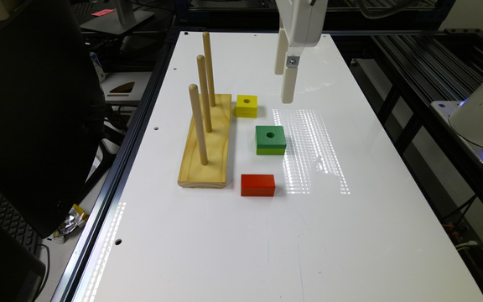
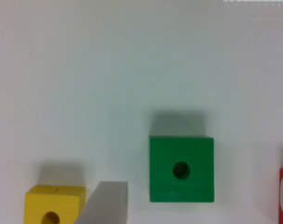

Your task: Pick up green block.

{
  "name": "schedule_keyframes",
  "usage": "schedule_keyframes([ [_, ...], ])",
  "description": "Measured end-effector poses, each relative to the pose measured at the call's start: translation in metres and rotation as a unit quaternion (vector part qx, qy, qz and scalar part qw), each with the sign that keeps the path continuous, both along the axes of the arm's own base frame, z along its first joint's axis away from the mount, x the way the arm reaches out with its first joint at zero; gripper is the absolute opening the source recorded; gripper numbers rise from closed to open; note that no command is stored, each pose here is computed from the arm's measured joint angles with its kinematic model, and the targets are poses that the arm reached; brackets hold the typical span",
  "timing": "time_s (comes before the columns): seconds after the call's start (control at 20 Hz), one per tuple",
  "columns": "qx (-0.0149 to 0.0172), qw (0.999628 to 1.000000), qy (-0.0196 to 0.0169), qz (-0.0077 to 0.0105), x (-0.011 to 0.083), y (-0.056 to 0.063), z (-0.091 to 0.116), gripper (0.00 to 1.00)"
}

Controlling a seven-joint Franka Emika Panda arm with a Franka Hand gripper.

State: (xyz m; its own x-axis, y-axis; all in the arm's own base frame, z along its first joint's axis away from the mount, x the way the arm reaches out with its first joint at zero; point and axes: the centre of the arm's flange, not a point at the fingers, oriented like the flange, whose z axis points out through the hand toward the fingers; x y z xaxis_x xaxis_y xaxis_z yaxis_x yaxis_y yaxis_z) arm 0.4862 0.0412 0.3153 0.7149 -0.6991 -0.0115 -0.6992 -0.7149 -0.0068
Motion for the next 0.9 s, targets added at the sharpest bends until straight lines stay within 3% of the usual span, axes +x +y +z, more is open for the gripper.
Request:
schedule_keyframes([
  [0.25, 0.0006, 0.999988, 0.0048, -0.0002, 0.0002, 0.0, -0.016, 1.0],
  [0.5, 0.0022, 0.999992, 0.0033, -0.0007, 0.0029, 0.0, -0.039, 1.0],
  [0.9, 0.0022, 0.999992, 0.0032, -0.0007, 0.0029, 0.0, -0.039, 1.0],
])
